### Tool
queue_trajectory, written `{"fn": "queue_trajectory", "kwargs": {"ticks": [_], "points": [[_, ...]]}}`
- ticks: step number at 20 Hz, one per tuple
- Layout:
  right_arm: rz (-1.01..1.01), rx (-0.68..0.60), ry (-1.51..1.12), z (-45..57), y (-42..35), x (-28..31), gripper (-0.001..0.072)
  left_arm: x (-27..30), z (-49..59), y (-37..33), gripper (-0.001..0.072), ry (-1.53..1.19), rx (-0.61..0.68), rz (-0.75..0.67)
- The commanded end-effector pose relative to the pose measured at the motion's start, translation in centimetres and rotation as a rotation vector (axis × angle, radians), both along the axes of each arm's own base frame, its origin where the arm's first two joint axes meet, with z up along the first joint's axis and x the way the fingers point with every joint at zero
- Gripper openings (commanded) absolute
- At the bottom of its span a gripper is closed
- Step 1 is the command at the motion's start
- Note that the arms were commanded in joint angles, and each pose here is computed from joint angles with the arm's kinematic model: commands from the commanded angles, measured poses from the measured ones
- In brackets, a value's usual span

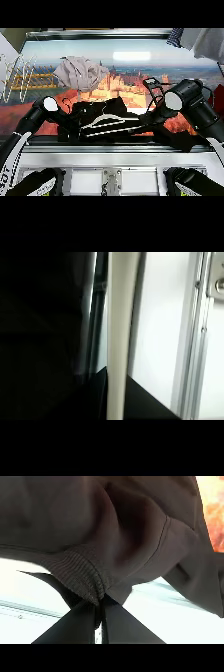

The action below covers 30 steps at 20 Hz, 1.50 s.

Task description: Fold the clothes and pants, and hang the long-sleeved shirts on hangers.

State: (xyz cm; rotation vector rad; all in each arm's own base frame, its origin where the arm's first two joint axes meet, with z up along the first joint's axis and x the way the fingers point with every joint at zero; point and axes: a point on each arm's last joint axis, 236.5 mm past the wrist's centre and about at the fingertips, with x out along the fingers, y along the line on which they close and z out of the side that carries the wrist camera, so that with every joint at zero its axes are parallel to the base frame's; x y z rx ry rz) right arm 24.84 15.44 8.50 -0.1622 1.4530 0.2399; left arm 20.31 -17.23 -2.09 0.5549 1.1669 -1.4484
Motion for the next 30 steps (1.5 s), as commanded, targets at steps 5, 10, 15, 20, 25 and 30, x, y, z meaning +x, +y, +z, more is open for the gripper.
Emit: {"fn": "queue_trajectory", "kwargs": {"ticks": [5, 10, 15, 20, 25, 30], "points": [[0.011, 0.053, -0.082, 3.2, 0.9, 1.3, 0.0024, 1.8, 0.4, -2.4, 0.0019, -0.045, -0.085, 0.064], [-0.009, -0.027, -0.055, 3.4, -1.1, 0.5, 0.0024, 1.6, 0.5, -2.2, 0.0019, -0.019, -0.078, 0.084], [-0.044, -0.074, -0.023, 3.4, -2.3, -0.3, 0.0024, 1.6, 0.9, -2.2, 0.0019, -0.024, -0.077, 0.097], [-0.059, -0.074, -0.025, 3.3, -2.4, -0.2, 0.0024, 2.9, 2.3, -1.7, 0.0019, -0.153, -0.073, 0.112], [-0.074, 0.018, -0.127, 3.8, -0.4, 2.3, 0.0024, 3.3, 2.5, -2.1, 0.0019, -0.176, -0.088, 0.103], [-0.057, 0.096, -0.159, 4.3, 1.5, 2.9, 0.0023, 1.8, 0.9, -3.2, 0.0019, -0.109, -0.073, 0.038]]}}
